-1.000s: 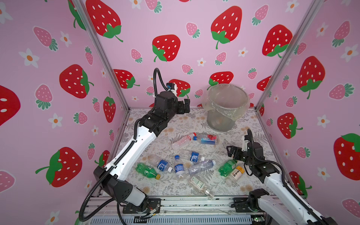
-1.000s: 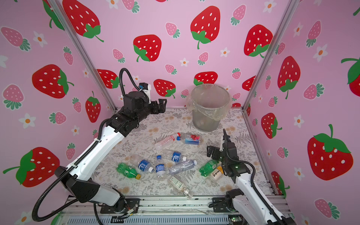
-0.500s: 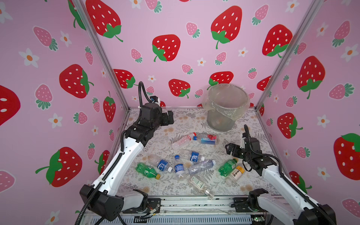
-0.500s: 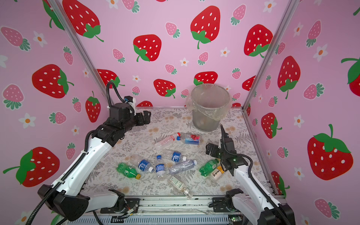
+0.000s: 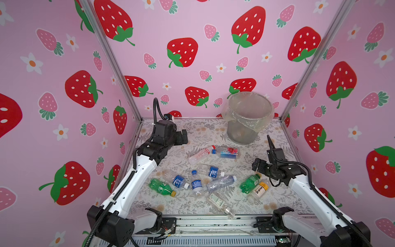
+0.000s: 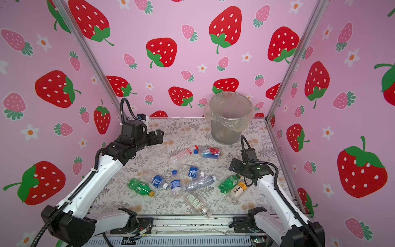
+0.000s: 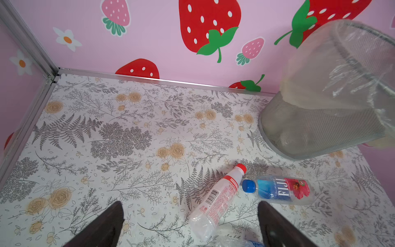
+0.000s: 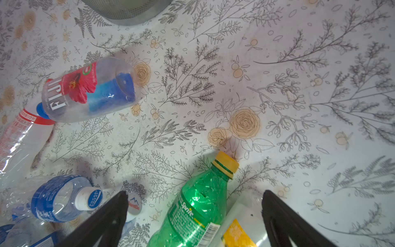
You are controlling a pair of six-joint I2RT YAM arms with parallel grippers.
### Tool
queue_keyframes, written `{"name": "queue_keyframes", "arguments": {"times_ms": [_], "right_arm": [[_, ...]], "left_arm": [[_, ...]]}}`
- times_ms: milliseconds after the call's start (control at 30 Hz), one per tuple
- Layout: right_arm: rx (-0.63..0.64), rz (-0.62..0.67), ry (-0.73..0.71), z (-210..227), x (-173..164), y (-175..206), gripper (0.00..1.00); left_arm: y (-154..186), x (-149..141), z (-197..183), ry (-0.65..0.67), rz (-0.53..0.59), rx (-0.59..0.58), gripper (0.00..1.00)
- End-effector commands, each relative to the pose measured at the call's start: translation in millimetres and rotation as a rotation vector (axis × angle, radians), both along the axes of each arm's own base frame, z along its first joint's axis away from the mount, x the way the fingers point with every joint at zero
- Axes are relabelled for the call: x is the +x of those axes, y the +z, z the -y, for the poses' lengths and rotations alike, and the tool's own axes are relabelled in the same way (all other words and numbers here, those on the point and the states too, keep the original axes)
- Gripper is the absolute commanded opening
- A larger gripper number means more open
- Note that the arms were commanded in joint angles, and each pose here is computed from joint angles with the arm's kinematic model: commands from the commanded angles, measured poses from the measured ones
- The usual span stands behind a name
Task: Throw the plastic bottles in the bin
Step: Pick up the plastic bottle from the bottom-right of the table.
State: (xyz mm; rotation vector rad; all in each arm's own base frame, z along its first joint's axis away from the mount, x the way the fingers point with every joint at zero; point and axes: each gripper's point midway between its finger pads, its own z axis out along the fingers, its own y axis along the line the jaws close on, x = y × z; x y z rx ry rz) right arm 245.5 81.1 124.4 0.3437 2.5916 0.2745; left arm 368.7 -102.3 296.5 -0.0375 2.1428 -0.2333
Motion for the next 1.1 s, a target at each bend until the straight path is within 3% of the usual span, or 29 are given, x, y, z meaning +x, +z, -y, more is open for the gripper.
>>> {"name": "queue_keyframes", "arguments": {"times_ms": [0, 433, 500, 800, 1067], "right_arm": [[-0.066, -0.106, -0.080, 18, -28, -4, 0.99], [-0.002, -0.267, -0.184, 26, -83, -49, 1.00], [-0.023, -0.287, -0.205, 32, -89, -55, 0.95], [0.045, -0.328, -0.213, 22, -96, -79, 0.86], [0.048, -0.304, -0.201, 19, -88, -81, 0.84]], "left_arm": [[4, -2, -9, 0.020, 0.011, 0.035, 0.99], [2, -4, 1, -0.019, -0.024, -0.004, 0.99], [3, -5, 3, -0.026, -0.026, -0.015, 0.99], [8, -6, -2, -0.016, -0.010, -0.011, 0.99], [2, -3, -5, -0.004, -0.026, -0.006, 0.99]]}}
